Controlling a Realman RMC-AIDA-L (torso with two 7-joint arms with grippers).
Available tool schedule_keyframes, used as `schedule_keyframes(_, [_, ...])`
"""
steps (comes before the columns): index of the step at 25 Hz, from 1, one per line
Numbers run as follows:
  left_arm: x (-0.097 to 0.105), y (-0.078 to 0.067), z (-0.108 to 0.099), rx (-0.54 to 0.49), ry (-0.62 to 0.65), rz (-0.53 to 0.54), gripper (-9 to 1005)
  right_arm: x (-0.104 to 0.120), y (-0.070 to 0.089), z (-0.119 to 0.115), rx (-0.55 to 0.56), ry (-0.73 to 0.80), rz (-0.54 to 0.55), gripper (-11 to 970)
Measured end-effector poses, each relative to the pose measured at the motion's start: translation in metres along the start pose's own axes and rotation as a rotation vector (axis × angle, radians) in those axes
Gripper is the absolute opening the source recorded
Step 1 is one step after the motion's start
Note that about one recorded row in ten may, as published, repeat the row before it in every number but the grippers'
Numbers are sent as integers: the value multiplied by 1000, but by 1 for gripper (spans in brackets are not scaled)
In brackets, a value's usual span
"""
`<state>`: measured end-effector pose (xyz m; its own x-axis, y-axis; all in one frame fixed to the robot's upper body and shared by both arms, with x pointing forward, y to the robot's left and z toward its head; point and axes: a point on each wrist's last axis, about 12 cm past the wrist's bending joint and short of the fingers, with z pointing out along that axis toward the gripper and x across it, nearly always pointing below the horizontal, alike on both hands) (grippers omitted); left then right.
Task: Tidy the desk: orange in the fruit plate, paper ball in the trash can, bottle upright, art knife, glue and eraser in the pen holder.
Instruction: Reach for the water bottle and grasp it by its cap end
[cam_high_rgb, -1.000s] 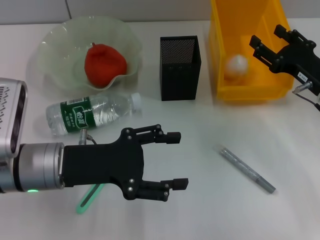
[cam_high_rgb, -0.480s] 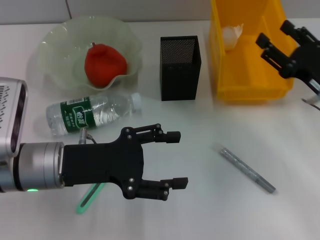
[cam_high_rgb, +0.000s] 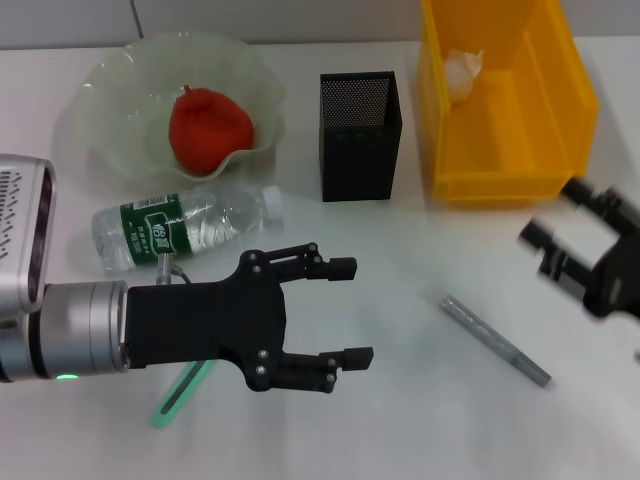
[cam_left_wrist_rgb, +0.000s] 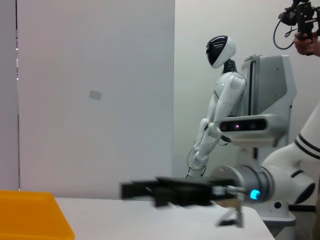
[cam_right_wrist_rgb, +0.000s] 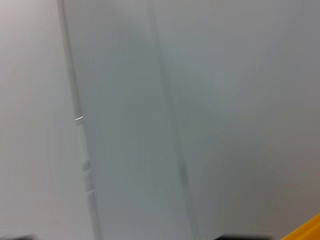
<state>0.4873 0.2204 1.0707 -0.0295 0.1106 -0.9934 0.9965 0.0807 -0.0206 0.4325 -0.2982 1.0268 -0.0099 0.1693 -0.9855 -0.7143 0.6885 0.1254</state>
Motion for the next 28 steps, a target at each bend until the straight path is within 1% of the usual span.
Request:
schedule_keyframes(3, [0, 0, 0, 0, 0, 0, 832, 6, 12, -6, -85, 49, 52, 722])
schedule_keyframes(4, [0, 1, 0, -3, 3, 2, 832, 6, 12, -6, -85, 49, 52, 722])
schedule_keyframes(5, [0, 1, 0, -4, 3, 2, 832, 8, 16, -5, -126, 74, 68, 722])
schedule_keyframes(6, [0, 1, 0, -4, 3, 2, 832, 8, 16, -5, -126, 74, 68, 722])
schedule_keyframes(8, [0, 1, 1, -5, 4, 3, 832, 12, 21, -1, -191, 120, 77, 722])
schedule_keyframes(20, [4, 3, -1, -39, 23, -4, 831, 15, 17, 11, -208, 157, 66, 721])
schedule_keyframes(21, [3, 8, -3, -74, 26, -1, 831, 16, 17, 12, -206, 160, 67, 722])
schedule_keyframes(24, [2, 10, -3, -90, 24, 1, 831, 18, 18, 17, -204, 168, 75, 722])
schedule_keyframes(25, [-1, 17, -5, -125, 20, 1, 831, 19, 18, 18, -203, 171, 77, 722])
schedule_keyframes(27, [-8, 25, -6, -155, 23, -8, 831, 19, 18, 19, -203, 173, 78, 722])
schedule_keyframes(28, [-17, 36, -6, -191, 44, -24, 831, 19, 17, 21, -201, 177, 78, 722])
